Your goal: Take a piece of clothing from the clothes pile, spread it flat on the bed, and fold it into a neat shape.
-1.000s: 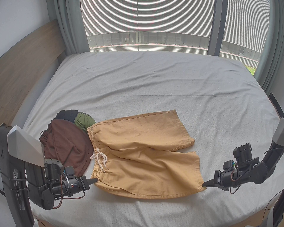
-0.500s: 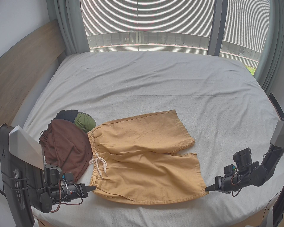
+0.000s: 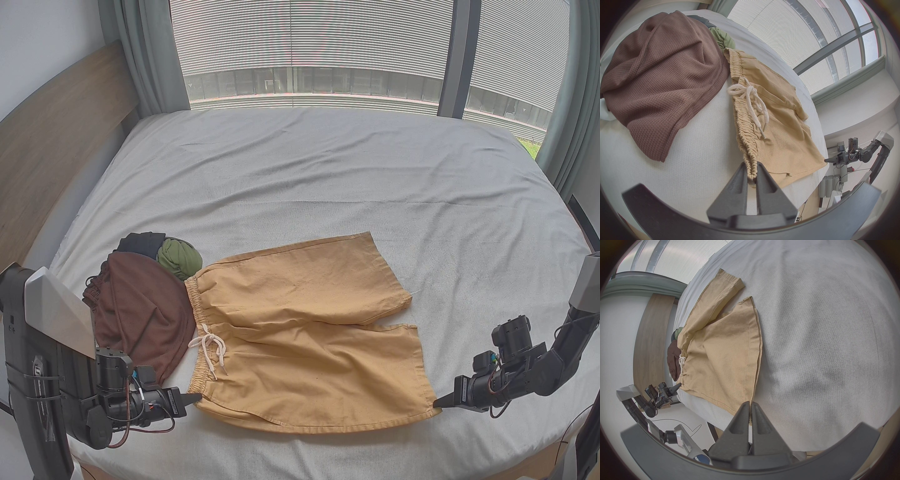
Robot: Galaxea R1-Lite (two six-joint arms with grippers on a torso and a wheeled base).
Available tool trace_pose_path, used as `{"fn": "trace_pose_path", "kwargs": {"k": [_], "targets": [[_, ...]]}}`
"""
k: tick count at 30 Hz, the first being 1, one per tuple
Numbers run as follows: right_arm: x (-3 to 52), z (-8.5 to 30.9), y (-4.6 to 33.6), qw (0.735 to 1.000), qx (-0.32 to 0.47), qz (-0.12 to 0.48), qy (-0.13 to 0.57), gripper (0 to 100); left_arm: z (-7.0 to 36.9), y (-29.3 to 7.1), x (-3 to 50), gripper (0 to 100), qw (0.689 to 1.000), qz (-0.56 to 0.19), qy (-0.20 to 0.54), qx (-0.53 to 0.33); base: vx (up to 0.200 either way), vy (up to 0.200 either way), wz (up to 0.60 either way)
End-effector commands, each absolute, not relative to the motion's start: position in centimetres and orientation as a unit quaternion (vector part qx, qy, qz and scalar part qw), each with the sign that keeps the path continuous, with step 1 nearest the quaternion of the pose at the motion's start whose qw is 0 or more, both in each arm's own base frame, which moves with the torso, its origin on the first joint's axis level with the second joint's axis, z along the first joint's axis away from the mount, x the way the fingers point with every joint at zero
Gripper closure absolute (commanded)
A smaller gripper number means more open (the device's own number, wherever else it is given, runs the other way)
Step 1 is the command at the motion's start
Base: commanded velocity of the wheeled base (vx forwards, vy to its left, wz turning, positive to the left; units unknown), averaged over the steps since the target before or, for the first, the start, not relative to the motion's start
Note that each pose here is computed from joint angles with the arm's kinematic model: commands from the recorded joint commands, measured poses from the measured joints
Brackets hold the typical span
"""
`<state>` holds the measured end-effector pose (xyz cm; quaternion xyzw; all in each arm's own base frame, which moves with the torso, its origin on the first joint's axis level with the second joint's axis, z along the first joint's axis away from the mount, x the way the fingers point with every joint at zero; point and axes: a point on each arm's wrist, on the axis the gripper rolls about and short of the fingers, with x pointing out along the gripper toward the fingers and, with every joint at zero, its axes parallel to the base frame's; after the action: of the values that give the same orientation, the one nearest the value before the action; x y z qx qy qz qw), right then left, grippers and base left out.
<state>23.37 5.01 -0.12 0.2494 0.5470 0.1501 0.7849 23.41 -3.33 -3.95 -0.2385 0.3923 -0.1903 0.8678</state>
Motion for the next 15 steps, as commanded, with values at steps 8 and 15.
{"fn": "trace_pose_path", "kwargs": {"k": [8,15], "targets": [[23.3,-0.3,4.7,0.792,0.236,0.148,0.543,0,-3.8,-3.2,23.7,0,0.872,-0.189,0.384,-0.237,0.000,0.000,0.00],[26.3,1.2,3.4,0.826,0.250,0.139,0.485,0,-2.6,-2.1,24.5,0,0.890,-0.171,0.348,-0.240,0.000,0.000,0.00]]}}
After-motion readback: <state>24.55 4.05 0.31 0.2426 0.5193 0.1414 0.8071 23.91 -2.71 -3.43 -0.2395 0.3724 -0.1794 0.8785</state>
